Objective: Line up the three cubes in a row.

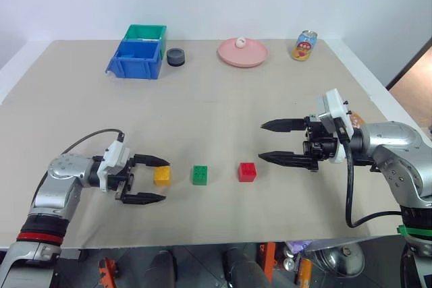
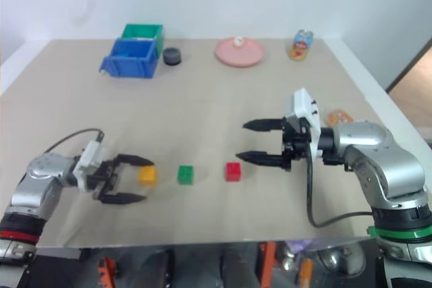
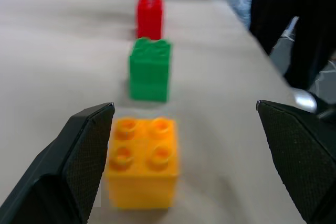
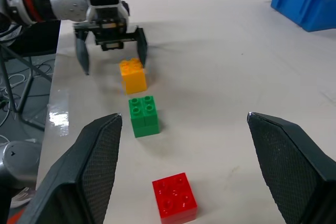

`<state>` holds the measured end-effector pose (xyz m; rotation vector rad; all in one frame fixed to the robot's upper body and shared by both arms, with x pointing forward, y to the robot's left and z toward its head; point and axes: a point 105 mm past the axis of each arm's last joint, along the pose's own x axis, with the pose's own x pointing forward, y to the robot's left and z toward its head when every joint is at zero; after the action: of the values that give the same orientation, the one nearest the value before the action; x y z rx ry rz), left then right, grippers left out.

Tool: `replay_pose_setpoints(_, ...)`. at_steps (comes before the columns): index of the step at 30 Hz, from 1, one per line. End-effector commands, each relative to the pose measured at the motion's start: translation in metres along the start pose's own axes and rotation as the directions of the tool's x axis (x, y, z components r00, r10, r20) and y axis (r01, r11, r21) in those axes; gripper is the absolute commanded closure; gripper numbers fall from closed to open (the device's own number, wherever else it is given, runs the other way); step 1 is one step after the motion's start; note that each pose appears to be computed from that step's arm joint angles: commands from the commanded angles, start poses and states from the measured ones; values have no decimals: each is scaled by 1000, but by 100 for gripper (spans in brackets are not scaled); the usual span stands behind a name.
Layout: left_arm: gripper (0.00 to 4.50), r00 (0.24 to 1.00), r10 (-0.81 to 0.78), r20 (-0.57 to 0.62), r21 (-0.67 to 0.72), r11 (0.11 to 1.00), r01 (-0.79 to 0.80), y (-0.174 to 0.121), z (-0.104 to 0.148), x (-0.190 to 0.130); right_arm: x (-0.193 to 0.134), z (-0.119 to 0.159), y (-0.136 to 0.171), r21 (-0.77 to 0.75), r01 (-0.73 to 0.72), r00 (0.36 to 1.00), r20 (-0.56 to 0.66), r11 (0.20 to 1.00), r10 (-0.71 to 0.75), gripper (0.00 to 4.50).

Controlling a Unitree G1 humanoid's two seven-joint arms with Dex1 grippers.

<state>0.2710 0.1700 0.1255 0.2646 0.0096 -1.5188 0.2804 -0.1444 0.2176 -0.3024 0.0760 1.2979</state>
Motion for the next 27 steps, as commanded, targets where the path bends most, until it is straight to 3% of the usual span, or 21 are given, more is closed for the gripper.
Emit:
replay_pose_setpoints(1, 3, 993, 110, 38, 108, 988, -113, 14, 27, -13, -2, 6, 0, -36, -9, 1000, 6, 999, 9, 57)
replay_pose_setpoints(4, 3, 979, 189, 74, 163, 966, -198, 24, 41, -18, -2, 6, 1, -35, -12, 1000, 6, 999, 12, 57)
replay_pose_setpoints(6, 3, 939, 311, 149, 218, 916, -338, 39, 57, -24, -1, 6, 1, -34, -13, 1000, 9, 999, 14, 57)
replay_pose_setpoints(9, 3, 849, 460, 260, 201, 834, -513, 57, 72, -35, 0, 5, 3, -30, -19, 1000, 11, 999, 19, 57)
replay_pose_setpoints(14, 3, 748, 599, 286, 87, 761, -643, 53, 74, -37, 0, 5, 1, -31, -20, 1000, 7, 999, 20, 57)
replay_pose_setpoints(18, 3, 523, 821, 230, -175, 564, -807, 52, 59, -55, -2, 1, -12, -42, 61, 998, 11, 997, -61, 57)
replay_pose_setpoints(20, 3, 373, 909, 188, -295, 414, -861, 46, 49, -66, -7, 1, -30, -18, 173, 984, 52, 985, -172, 57)
replay_pose_setpoints(21, 3, 342, 925, 162, -334, 378, -864, 42, 45, -66, -10, -2, -39, 2, 228, 972, 65, 974, -227, 57)
replay_pose_setpoints(22, 3, 331, 933, 142, -358, 360, -862, 39, 42, -65, -12, -3, -45, 16, 261, 963, 71, 965, -262, 57)
replay_pose_setpoints(25, 3, 170, 985, 29, -377, 168, -911, 34, 26, -73, -25, -18, -68, 87, 433, 893, 97, 897, -440, 57)
replay_pose_setpoints(27, 3, 125, 992, 8, -391, 119, -913, 28, 20, -71, -32, -30, -78, 145, 525, 834, 110, 839, -540, 57)
